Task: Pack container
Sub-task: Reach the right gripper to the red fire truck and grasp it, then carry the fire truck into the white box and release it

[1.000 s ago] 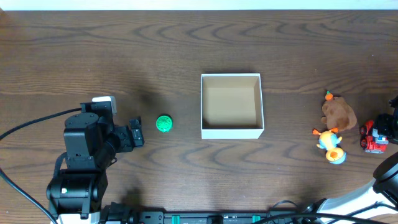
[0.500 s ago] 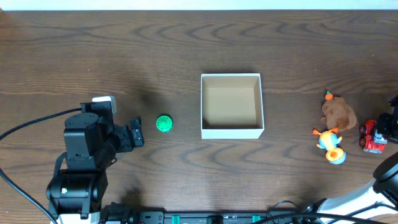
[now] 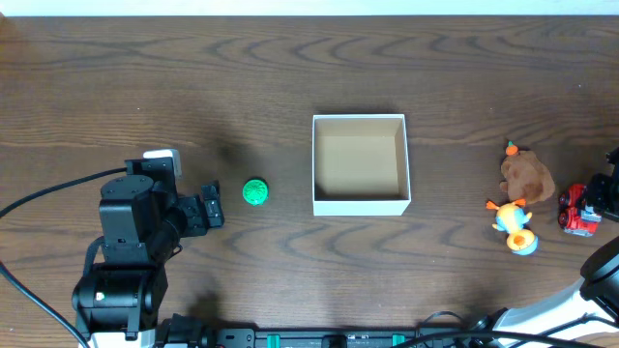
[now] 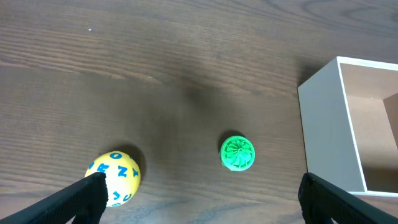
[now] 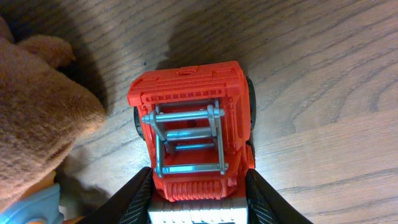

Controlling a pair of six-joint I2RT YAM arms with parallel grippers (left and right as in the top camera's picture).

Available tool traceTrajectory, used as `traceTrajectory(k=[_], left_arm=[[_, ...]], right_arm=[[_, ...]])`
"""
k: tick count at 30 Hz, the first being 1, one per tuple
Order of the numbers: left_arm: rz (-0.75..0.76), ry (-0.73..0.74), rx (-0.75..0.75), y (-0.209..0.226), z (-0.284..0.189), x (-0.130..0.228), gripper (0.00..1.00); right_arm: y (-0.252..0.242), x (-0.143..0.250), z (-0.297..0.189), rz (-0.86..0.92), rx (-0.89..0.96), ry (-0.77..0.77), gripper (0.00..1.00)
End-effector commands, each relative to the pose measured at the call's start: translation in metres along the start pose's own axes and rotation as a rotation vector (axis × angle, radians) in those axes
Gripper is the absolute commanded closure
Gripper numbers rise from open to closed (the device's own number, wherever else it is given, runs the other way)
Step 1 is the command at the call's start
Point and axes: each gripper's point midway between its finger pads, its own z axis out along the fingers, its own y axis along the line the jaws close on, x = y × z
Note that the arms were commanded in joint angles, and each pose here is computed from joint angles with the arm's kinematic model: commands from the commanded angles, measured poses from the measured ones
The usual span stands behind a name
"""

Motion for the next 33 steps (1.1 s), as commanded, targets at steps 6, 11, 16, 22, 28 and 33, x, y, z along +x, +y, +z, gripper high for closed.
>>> traceTrajectory(k=[6,11,16,22,28,33], left_arm=[[-0.010,-0.025,-0.011,0.001,-0.006,-0.009,0.02],[-0.010,-0.025,-0.011,0.001,-0.006,-0.009,0.02],[-0.010,-0.025,-0.011,0.001,-0.006,-0.009,0.02],[-0.010,-0.021,-0.012,0.001,-0.006,-0.008,0.02],[-0.011,-0.007,-0.014,0.002,-0.006,-0.004,0.02],[-0.012,-0.006,-0.014,0.002,-0.006,-0.004,0.02]], right_arm=[[0.011,-0.024,-0.021,0.088,-0.017,-0.106,0.99],[0.039,-0.059,-0.073,0.110,0.002,-0.270,0.99],[0.105,-0.076,-0.141,0.064,-0.034,-0.411,0.99],[0.226,-0.057,-0.204,-0.114,-0.151,-0.534,0.99],[0.334,-0.011,-0.218,-0.164,-0.263,-0.528,0.99],[0.391,0.027,-0.199,-0.160,-0.250,-0.481,0.99]])
